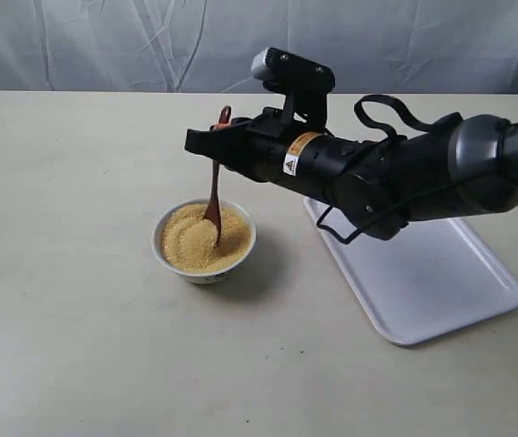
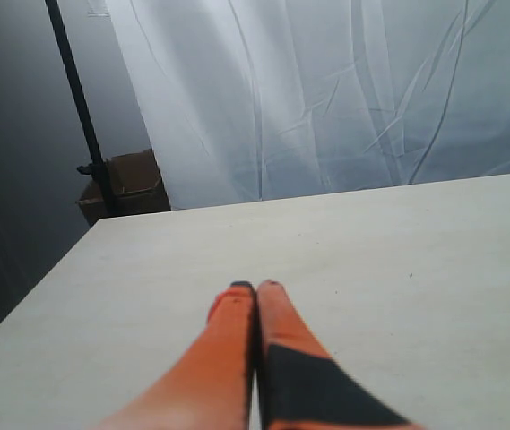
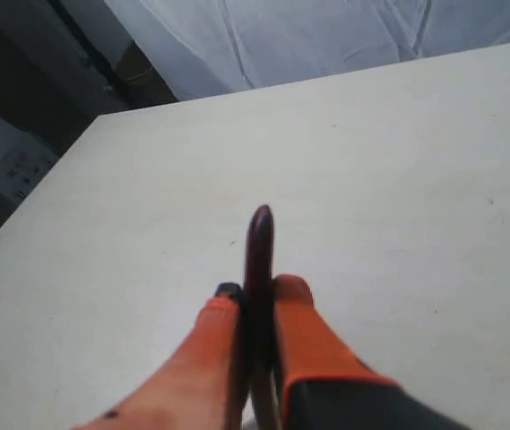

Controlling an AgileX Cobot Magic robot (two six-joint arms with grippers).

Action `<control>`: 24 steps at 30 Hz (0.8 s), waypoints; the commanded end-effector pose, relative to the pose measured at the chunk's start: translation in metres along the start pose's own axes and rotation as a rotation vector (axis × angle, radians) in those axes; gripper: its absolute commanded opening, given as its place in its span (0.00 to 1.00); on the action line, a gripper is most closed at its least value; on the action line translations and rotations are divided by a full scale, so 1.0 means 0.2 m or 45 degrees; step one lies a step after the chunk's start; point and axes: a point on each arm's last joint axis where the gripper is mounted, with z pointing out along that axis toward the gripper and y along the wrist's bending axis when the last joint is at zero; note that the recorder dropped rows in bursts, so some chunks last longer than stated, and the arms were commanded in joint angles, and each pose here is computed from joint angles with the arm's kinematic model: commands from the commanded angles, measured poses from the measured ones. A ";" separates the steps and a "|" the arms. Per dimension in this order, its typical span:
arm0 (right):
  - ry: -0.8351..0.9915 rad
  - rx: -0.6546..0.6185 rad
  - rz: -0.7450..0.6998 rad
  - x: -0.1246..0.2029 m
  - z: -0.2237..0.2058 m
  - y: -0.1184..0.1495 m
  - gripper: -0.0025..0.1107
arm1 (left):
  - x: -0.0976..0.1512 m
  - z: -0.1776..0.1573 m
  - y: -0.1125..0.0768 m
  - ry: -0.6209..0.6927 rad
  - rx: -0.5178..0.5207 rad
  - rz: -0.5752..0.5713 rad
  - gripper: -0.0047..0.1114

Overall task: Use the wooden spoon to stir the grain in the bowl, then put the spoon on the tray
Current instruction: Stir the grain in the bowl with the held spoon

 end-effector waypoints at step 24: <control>0.077 -0.121 -0.274 0.08 0.01 0.08 0.02 | 0.00 0.00 0.00 -0.009 0.008 -0.004 0.04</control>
